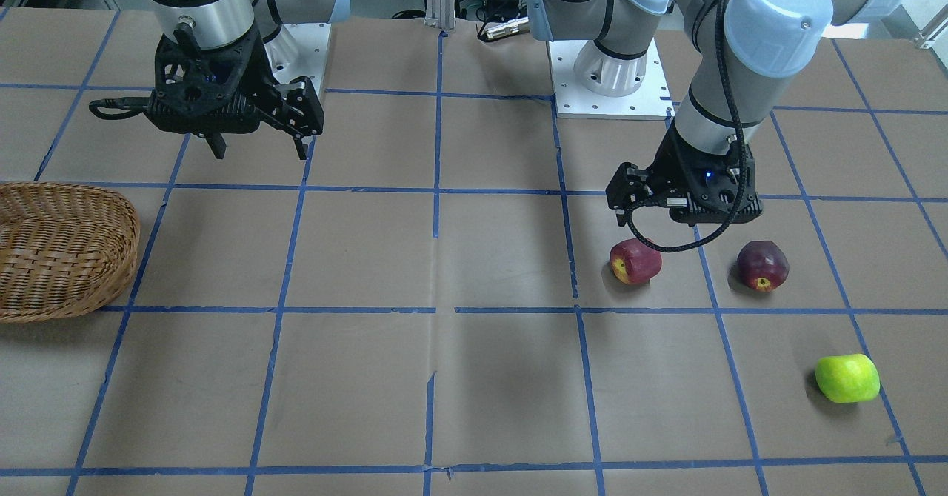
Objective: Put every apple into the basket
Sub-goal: 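Lower the left gripper from above the green apple toward the apples, then reach the left gripper down and grasp the boxy red apple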
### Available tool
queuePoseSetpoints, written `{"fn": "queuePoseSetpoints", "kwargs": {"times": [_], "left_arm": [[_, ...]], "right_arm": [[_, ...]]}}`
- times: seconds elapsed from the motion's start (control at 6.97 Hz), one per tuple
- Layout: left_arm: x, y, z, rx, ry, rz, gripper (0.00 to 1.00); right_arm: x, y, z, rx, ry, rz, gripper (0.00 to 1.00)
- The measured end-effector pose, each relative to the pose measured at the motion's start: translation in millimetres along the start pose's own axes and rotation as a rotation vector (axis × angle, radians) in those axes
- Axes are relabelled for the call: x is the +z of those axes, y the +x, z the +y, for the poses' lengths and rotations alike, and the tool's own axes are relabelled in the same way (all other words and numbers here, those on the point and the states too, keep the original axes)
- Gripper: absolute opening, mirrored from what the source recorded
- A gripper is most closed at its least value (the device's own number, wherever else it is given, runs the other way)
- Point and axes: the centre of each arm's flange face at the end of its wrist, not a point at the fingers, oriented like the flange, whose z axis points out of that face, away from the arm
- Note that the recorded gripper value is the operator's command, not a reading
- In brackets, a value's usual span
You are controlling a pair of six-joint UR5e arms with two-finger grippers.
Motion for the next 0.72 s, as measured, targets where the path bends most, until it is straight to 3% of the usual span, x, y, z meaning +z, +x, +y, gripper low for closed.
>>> {"fn": "queuePoseSetpoints", "kwargs": {"times": [0.43, 0.72], "left_arm": [[6, -21, 6, -0.024, -0.011, 0.006, 1.0], [44, -52, -6, -0.037, -0.081, 0.021, 1.0]], "right_arm": [[-1, 0, 0, 0.0, 0.002, -0.001, 1.0], [-1, 0, 1, 0.0, 0.002, -0.001, 1.0]]}}
